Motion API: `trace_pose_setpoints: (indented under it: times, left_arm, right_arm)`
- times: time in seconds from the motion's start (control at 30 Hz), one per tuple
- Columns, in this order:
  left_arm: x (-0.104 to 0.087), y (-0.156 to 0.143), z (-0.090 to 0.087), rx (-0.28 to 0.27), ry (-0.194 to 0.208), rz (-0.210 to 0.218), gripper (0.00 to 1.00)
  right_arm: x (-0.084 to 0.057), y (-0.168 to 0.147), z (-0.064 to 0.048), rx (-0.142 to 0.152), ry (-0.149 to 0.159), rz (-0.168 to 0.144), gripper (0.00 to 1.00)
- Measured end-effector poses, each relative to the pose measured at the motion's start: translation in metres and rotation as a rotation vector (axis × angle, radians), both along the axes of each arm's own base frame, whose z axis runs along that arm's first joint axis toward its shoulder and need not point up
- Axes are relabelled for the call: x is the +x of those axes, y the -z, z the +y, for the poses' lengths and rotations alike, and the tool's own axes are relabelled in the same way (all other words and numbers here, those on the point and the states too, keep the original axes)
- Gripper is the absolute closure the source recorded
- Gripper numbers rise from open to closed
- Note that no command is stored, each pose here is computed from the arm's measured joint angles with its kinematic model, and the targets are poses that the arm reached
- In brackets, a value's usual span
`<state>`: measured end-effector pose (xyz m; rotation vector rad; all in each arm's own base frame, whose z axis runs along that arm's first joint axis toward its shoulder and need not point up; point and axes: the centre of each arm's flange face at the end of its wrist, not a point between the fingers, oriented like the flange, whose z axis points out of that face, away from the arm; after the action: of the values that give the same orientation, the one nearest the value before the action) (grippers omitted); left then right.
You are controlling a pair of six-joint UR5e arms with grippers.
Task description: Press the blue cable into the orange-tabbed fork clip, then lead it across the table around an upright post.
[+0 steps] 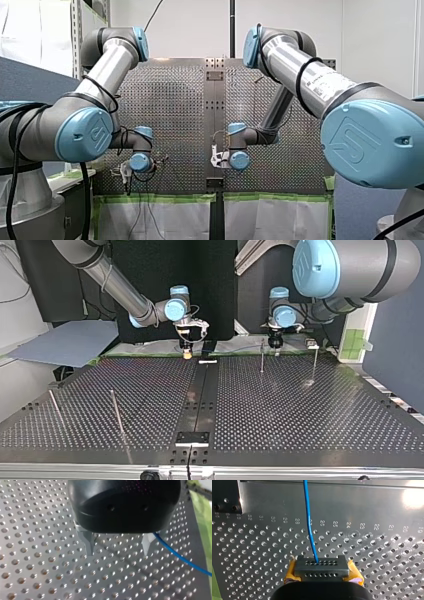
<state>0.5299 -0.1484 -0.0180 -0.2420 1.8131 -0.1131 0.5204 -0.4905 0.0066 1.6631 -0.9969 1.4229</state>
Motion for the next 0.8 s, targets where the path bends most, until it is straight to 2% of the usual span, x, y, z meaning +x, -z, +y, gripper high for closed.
trace_pose_setpoints:
  times: [0.13,0.5,0.8]
  left_arm:
    - [-0.014,0.007,0.0,-0.021,0.016,0.021,0.04]
    - [-0.055,0.022,0.002,-0.027,0.041,0.047,0.04]
    - [-0.07,0.023,0.001,-0.031,0.056,0.042,0.04]
  right_arm:
    - [0.0,0.0,0.0,0.0,0.0,0.0,1.0]
    - [0.002,0.0,0.003,0.003,-0.004,0.003,1.0]
    - [0.002,0.001,0.004,0.008,-0.005,0.007,1.0]
